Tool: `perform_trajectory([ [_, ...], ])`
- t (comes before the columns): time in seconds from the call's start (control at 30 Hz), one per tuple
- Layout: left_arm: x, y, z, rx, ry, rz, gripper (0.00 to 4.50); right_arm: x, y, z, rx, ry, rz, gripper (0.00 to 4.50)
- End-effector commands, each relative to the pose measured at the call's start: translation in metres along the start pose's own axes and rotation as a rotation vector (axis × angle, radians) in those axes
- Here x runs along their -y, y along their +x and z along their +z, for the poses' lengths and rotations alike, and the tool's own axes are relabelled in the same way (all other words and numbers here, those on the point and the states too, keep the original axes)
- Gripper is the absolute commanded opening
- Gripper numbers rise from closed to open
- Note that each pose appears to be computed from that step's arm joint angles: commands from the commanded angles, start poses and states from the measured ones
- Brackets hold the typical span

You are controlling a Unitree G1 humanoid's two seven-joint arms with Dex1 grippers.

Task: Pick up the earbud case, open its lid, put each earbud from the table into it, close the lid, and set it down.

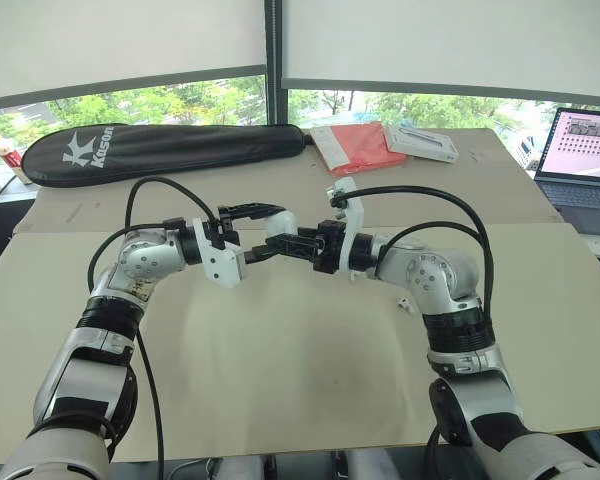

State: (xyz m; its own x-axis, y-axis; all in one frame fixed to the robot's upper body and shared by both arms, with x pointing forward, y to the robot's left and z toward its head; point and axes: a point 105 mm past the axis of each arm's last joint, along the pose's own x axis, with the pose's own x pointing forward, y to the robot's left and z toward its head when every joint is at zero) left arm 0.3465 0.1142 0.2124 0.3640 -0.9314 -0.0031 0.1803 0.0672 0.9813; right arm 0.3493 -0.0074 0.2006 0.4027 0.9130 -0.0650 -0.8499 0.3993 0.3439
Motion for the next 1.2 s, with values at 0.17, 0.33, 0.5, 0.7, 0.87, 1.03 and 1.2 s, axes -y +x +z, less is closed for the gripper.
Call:
perform_trajectory([
  [0.17,-0.016,0.004,0.009,0.040,0.044,0.032,2.56,-0.002,-0.006,0.022,0.078,-0.051,-0.001,0.86],
  [0.33,-0.016,0.003,0.011,0.056,0.015,0.045,2.56,0.002,-0.009,0.028,0.113,-0.060,-0.018,0.86],
  [0.5,-0.017,-0.005,0.009,0.040,-0.058,0.030,4.50,0.035,-0.019,0.027,0.140,-0.088,-0.190,0.81],
  [0.7,-0.021,-0.010,-0.002,-0.021,-0.271,0.003,4.50,0.050,-0.018,0.032,0.115,-0.290,-0.321,0.81],
  [0.87,-0.027,-0.006,-0.005,-0.047,-0.481,-0.041,3.34,0.042,-0.012,0.022,-0.014,-0.602,-0.281,0.81],
  [1.03,-0.022,-0.005,-0.013,-0.114,-0.524,-0.134,2.39,0.025,-0.003,0.013,-0.090,-0.802,-0.196,0.81],
  [1.2,-0.021,-0.003,-0.016,-0.138,-0.536,-0.184,2.39,0.015,0.001,0.008,-0.169,-1.021,-0.135,0.81],
])
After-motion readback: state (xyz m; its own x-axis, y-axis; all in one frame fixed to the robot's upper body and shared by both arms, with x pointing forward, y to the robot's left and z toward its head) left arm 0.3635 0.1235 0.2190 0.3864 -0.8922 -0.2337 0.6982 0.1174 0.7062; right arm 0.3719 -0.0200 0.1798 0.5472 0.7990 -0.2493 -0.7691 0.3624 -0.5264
